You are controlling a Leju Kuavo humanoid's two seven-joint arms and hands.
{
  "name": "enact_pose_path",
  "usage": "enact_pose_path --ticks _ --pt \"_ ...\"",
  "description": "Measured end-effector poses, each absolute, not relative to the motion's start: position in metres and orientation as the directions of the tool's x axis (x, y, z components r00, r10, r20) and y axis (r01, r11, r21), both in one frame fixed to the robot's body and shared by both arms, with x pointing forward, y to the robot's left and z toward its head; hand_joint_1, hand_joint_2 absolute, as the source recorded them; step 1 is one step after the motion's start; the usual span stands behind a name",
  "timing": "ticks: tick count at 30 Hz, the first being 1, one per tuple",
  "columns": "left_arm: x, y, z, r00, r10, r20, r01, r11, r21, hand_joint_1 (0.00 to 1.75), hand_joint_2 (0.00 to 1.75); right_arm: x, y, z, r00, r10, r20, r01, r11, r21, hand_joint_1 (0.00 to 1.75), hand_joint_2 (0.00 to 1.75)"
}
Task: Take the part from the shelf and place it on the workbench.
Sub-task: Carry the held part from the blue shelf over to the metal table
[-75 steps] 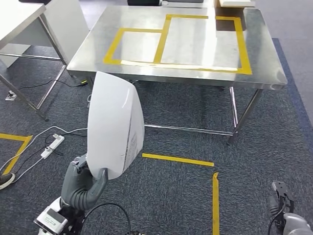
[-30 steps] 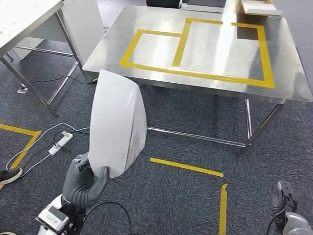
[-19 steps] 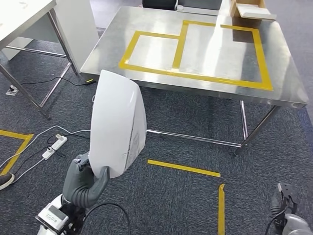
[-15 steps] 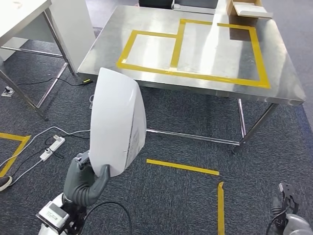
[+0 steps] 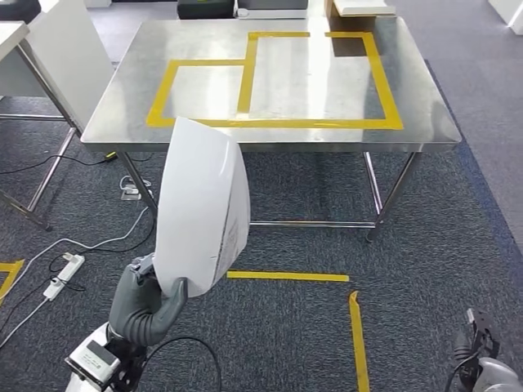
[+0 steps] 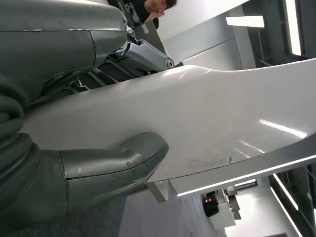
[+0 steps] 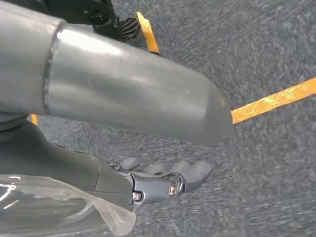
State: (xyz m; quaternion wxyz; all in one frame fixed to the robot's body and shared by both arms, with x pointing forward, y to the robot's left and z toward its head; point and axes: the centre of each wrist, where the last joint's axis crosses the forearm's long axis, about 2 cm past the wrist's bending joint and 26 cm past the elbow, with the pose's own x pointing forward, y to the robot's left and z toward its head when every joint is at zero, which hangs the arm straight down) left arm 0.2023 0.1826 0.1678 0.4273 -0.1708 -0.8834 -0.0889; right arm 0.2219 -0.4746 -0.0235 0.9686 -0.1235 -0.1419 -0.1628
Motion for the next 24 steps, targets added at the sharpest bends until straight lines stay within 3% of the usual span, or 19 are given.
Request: enact_pose_path --ticks 24 --pt "0.202 0.177 0.170 -0.578 0.236 0.781 0.392 0.920 0.012 1.75 1.75 0.209 -0.481 -0.027 0.914 -0.245 0.323 0.326 0.918 -0.227 0.00 0.00"
